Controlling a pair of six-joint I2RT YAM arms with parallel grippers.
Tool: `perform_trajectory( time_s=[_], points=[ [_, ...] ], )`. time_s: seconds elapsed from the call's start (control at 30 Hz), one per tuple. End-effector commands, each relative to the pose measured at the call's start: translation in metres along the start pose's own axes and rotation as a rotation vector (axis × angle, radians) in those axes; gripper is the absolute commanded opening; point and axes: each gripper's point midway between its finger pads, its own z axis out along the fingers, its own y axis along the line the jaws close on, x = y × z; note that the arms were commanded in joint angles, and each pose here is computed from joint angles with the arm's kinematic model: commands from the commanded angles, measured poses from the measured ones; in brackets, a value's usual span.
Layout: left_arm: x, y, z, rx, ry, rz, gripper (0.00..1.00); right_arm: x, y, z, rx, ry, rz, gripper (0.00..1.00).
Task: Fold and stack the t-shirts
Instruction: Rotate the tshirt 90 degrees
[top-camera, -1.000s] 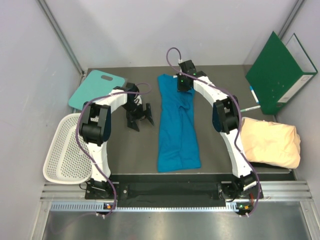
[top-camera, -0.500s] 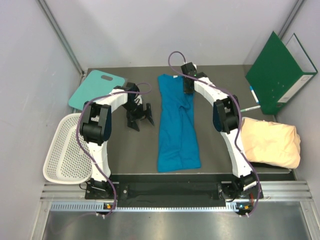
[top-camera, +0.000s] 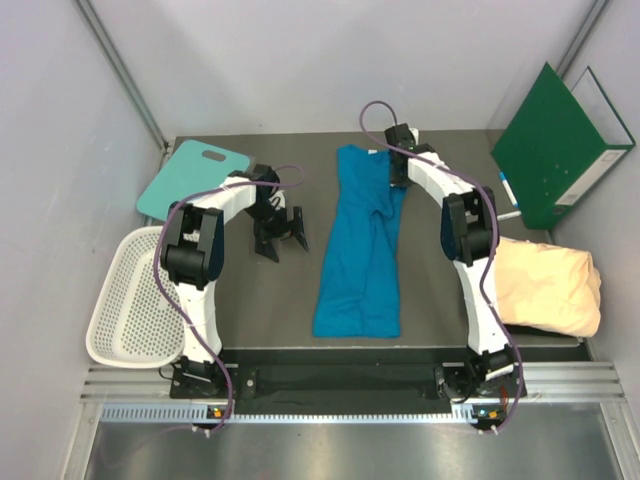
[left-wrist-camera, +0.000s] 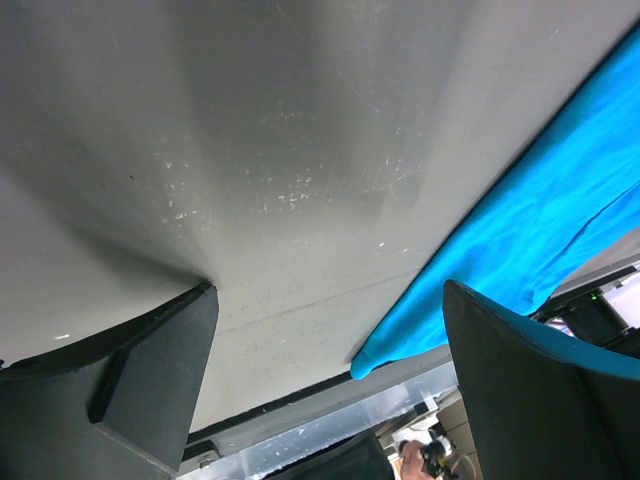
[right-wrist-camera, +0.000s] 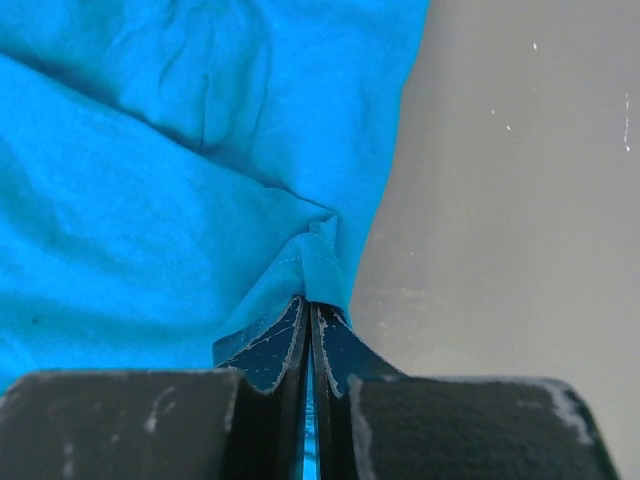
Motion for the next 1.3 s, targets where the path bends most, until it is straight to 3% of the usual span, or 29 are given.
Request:
perform_trajectory(
  time_s=[0.0, 0.27, 0.77, 0.97, 1.27],
  points=[
    [-0.011, 0.004, 0.006, -0.019, -0.023, 0.046, 0.99, -0.039, 0.0, -0.048, -0.086, -0.108, 0.027, 0.0],
    [-0.013, 0.003, 0.01, -0.015, -0.021, 0.032, 0.99, -0.064, 0.022, -0.083, -0.221, -0.193, 0.061, 0.0],
    [-0.014, 0.003, 0.014, -0.013, -0.017, 0.009, 0.99, -0.034, 0.072, -0.031, -0.315, -0.05, 0.002, 0.0],
    [-0.015, 0.003, 0.016, -0.013, -0.008, 0.012, 0.99, -0.014, 0.064, -0.021, -0.268, 0.01, -0.007, 0.0],
    [-0.015, 0.006, 0.018, -0.022, -0.003, 0.022, 0.99, -0.015, 0.022, -0.039, -0.155, 0.002, 0.014, 0.0]
  ],
)
